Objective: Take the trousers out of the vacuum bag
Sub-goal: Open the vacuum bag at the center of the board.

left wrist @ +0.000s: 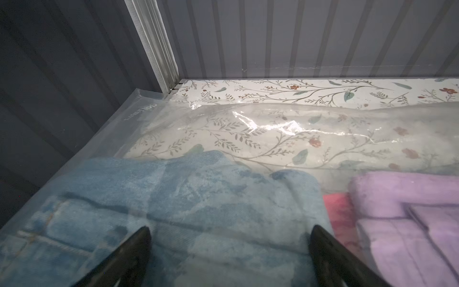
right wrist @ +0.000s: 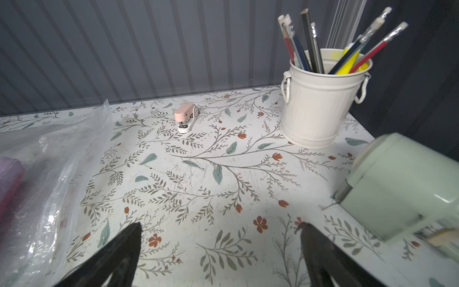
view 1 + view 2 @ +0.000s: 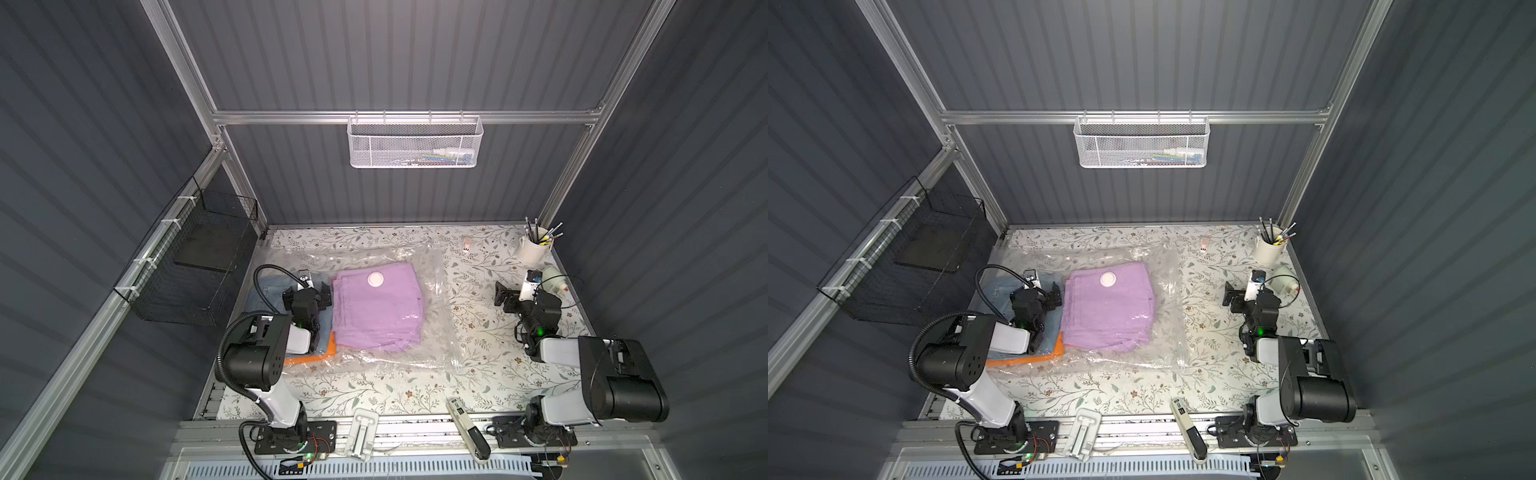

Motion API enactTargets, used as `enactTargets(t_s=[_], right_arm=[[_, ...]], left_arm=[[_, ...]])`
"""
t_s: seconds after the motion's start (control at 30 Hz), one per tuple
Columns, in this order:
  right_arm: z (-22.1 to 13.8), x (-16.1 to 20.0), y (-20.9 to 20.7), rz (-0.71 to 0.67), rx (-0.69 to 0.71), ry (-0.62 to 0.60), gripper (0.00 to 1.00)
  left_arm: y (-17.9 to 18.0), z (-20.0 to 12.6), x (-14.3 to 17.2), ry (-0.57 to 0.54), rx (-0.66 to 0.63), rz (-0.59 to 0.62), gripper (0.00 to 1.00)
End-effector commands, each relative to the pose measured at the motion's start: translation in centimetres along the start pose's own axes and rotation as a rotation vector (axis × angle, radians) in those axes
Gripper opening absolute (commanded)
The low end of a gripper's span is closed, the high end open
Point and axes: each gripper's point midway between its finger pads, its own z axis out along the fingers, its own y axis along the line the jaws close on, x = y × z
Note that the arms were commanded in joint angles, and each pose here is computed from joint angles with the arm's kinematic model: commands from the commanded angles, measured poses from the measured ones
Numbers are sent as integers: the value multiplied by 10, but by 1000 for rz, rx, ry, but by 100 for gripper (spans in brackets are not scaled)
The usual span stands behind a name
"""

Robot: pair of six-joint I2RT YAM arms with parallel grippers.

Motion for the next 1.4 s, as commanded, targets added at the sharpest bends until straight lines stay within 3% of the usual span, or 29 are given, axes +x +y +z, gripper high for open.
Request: enactTargets(t_s=[0.0, 1.37], right_arm=[[3, -5, -1, -1, 5, -11, 99], [3, -5, 0, 0, 3, -12, 99]], left_arm=[[-6, 2, 19, 67, 27, 35, 100], [-4, 0, 14, 45, 17, 34, 100]])
